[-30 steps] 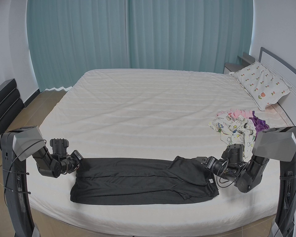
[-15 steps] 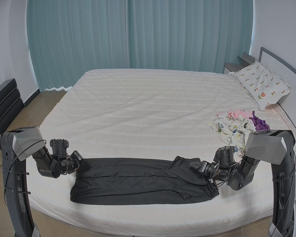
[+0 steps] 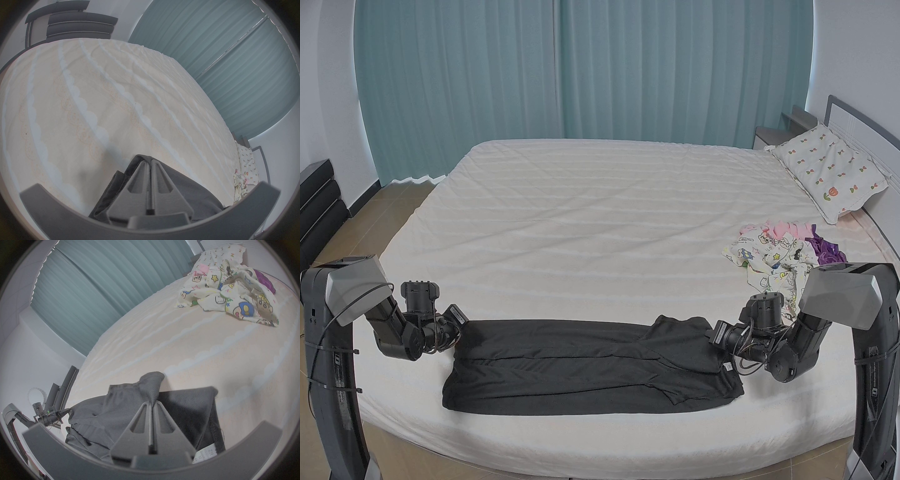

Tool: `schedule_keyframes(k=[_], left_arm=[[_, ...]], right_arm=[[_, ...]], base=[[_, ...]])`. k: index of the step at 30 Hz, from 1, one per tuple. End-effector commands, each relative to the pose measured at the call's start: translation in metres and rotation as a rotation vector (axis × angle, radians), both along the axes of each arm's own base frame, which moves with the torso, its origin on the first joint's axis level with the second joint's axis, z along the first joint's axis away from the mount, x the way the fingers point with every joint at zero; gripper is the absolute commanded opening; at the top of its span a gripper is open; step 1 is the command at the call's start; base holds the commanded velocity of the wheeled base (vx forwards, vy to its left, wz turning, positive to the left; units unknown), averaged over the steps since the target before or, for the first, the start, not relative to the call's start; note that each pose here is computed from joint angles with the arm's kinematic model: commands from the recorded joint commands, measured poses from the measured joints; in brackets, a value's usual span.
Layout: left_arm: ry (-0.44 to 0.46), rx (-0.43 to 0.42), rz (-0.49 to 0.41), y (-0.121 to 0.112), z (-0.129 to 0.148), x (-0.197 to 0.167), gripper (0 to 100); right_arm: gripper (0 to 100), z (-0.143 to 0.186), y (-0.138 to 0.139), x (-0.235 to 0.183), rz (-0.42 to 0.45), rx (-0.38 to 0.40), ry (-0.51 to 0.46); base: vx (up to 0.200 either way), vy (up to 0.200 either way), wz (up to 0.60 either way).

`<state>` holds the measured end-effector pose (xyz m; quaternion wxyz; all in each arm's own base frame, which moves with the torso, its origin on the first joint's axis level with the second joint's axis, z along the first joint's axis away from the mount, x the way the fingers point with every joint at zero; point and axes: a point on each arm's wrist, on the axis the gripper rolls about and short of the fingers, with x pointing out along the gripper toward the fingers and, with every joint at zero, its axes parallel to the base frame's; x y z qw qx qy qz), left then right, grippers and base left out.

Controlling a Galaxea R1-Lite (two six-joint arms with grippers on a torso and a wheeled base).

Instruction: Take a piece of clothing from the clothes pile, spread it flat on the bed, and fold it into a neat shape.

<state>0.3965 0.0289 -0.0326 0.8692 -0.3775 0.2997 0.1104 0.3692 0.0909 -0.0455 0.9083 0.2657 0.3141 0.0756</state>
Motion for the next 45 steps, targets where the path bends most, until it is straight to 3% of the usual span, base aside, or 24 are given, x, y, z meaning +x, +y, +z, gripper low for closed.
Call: schedule_keyframes(k=[1,5,12,13,20,21,24,29,34,39,45], left_arm=[[-0.005,0.0,0.002,0.001,0.0,0.0,0],[-0.007,0.0,0.0,0.0,0.0,0.0,0],[-0.005,0.004,-0.002,0.0,0.0,0.0,0],[-0.005,0.004,-0.002,0.0,0.0,0.0,100],[-0.017,0.001,0.019,0.004,0.004,0.0,100],[-0.04,-0.012,0.069,0.012,0.015,-0.001,100],[-0.066,-0.079,0.105,0.013,0.041,-0.012,100],[-0.047,-0.134,0.017,0.001,0.051,-0.03,100],[0.066,-0.13,-0.023,-0.016,0.037,-0.037,100],[0.14,-0.074,-0.082,-0.023,0.026,-0.053,100],[0.151,-0.042,-0.083,-0.033,0.025,-0.055,100]], right_arm=[[0,0.009,-0.006,-0.001,0.016,0.008,-0.025],[0,0.013,-0.01,-0.005,0.076,0.021,-0.038],[0,-0.002,-0.007,-0.01,0.105,-0.017,-0.003],[100,-0.002,-0.007,-0.01,0.105,-0.017,-0.002],[100,0.014,-0.011,-0.008,0.068,-0.012,-0.043],[100,0.022,-0.012,-0.012,0.048,-0.01,-0.051],[100,0.031,-0.011,-0.019,0.013,0.021,-0.042],[100,0.034,-0.004,-0.03,-0.101,0.059,-0.007],[100,0.032,0.002,-0.036,-0.181,0.084,0.019],[100,0.043,0.009,-0.047,-0.206,0.15,0.037],[100,0.043,0.015,-0.056,-0.194,0.152,0.054]], base=[[0.0,0.0,0.0],[0.0,0.0,0.0],[0.0,0.0,0.0],[0.0,0.0,0.0],[0.0,0.0,0.0],[0.0,0.0,0.0],[0.0,0.0,0.0],[0.0,0.0,0.0],[0.0,0.0,0.0],[0.0,0.0,0.0],[0.0,0.0,0.0]])
